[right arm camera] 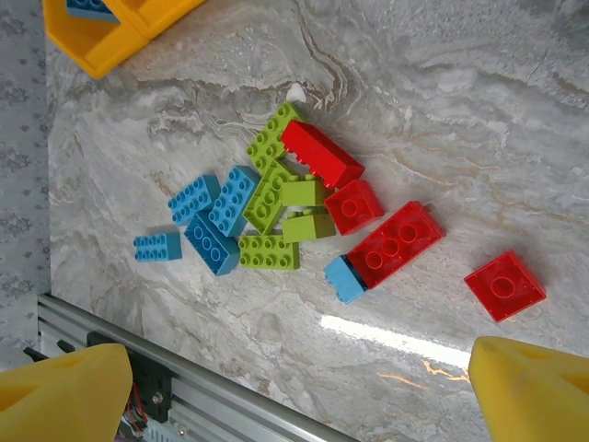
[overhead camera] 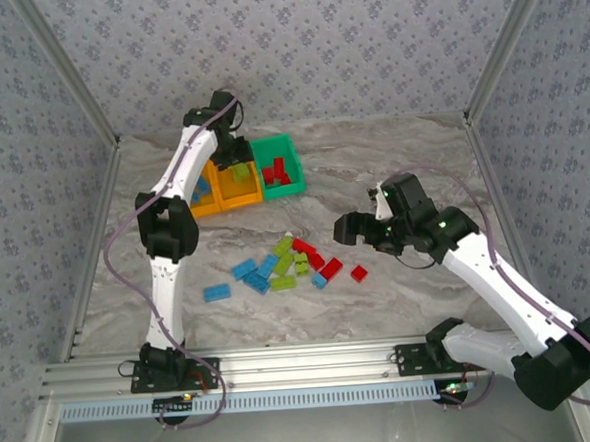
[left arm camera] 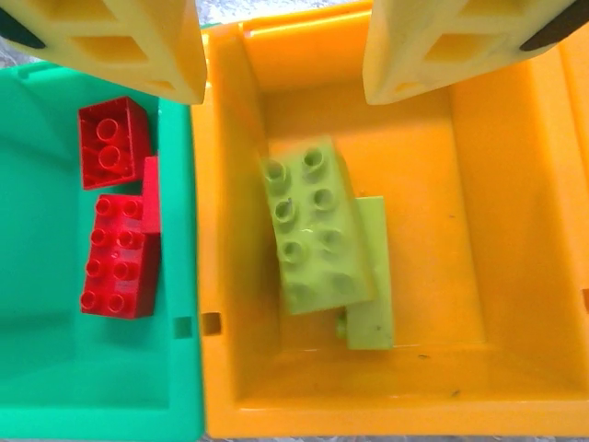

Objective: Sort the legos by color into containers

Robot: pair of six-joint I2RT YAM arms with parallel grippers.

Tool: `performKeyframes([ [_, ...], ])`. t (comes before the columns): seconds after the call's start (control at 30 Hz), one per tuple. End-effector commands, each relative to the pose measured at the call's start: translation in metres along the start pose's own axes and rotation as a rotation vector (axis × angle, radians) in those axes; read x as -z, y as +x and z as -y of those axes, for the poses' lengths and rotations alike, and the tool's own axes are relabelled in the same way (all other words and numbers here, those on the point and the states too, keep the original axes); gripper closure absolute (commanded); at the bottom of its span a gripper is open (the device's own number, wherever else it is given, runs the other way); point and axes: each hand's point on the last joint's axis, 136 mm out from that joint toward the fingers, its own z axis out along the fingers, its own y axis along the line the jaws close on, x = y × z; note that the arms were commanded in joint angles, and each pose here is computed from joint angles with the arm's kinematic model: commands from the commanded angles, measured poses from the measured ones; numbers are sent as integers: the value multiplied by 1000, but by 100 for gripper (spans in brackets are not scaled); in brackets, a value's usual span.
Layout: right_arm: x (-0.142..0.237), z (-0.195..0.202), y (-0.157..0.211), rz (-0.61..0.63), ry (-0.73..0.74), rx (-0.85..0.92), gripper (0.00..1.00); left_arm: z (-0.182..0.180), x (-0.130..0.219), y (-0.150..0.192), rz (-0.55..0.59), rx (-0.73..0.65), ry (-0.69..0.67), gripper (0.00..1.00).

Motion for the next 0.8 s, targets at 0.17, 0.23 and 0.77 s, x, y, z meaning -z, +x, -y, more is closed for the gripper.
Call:
performKeyframes([
  [0.17,-4,19,0,-4,56,-59,3,16,69,3,31,-60,67,50],
  [0.23,-8,22,-1,-13,75,-43,3,25,99,8,68,-97,95,50],
  [0.77,-119,-5,3,-263,176,296,15,50,231,211,171,-805,548,26],
])
